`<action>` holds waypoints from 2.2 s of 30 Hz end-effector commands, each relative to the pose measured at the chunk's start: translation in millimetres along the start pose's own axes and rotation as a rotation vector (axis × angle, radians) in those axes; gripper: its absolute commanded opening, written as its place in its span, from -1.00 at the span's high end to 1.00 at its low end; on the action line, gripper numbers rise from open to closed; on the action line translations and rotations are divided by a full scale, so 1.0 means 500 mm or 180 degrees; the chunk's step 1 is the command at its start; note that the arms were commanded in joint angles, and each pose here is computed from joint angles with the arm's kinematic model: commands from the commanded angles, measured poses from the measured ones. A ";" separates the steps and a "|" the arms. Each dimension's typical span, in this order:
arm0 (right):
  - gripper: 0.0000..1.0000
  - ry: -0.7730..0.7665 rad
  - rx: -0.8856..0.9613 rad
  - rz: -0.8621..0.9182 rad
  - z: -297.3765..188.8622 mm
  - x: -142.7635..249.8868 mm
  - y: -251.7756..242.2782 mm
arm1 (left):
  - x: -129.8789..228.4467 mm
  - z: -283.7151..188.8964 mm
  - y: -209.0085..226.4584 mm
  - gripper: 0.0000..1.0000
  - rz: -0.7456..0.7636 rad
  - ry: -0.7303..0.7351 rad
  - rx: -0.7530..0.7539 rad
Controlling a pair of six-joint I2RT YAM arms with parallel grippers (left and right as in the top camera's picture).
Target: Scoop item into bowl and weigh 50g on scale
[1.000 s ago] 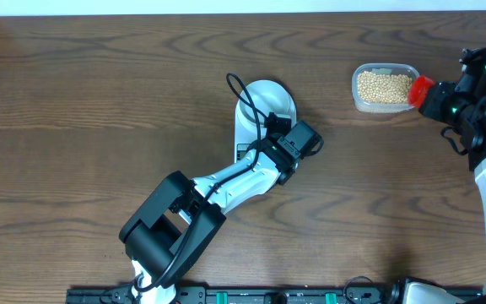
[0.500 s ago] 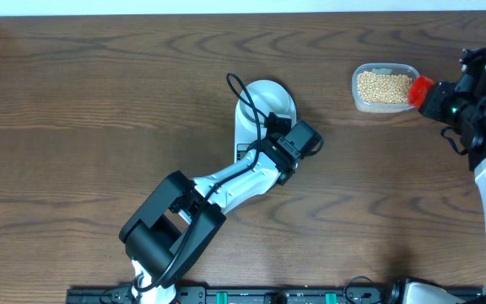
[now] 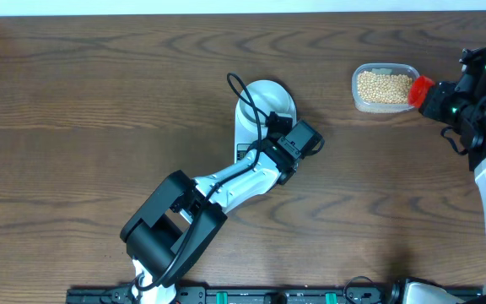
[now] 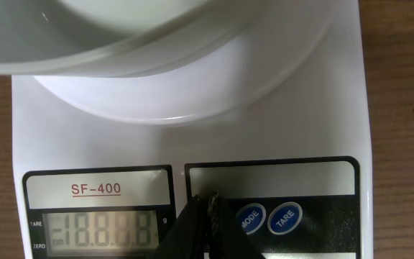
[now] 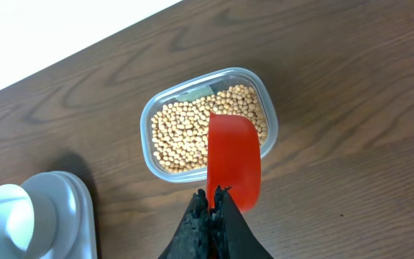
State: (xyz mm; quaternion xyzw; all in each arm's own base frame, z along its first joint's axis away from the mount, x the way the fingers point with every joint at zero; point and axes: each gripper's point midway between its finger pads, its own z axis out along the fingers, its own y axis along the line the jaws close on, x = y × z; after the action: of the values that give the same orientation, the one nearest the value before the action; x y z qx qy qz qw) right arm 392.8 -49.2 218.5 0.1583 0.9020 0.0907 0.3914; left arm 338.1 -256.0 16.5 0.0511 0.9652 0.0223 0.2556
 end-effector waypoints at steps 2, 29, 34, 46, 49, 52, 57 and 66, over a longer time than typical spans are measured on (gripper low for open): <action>0.98 -0.0032 -0.0047 -0.0062 -0.004 -0.012 0.010 | 0.041 0.036 0.019 0.86 0.0048 0.0189 -0.0151; 0.97 -0.0031 -0.0047 -0.0062 -0.004 -0.011 0.010 | 0.050 0.034 0.023 0.85 0.0115 0.0239 -0.0179; 0.97 -0.0026 -0.0046 -0.0061 -0.003 -0.011 0.009 | 0.049 0.032 0.010 0.85 0.0126 0.0215 -0.0122; 0.97 -0.0026 -0.0045 -0.0063 -0.003 -0.010 0.009 | 0.050 0.032 0.010 0.86 0.0126 0.0217 -0.0124; 0.97 -0.0028 -0.0044 -0.0065 -0.003 -0.011 0.009 | 0.049 0.032 0.010 0.86 0.0126 0.0216 -0.0123; 0.97 -0.0029 -0.0045 -0.0075 -0.003 -0.011 0.009 | 0.049 0.032 0.010 0.86 0.0126 0.0217 -0.0124; 0.97 -0.0028 -0.0045 -0.0073 -0.003 -0.011 0.009 | 0.049 0.032 0.010 0.86 0.0127 0.0215 -0.0124; 0.97 -0.0064 -0.0021 -0.0080 -0.003 -0.016 0.007 | 0.047 0.012 0.019 0.86 0.0119 0.0237 -0.0141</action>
State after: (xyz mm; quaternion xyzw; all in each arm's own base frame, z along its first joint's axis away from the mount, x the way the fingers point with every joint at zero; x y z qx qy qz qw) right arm 393.5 -49.5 219.2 0.1579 0.9012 0.0902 0.3935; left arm 334.4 -251.1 15.0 0.0555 0.9657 0.0383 0.2508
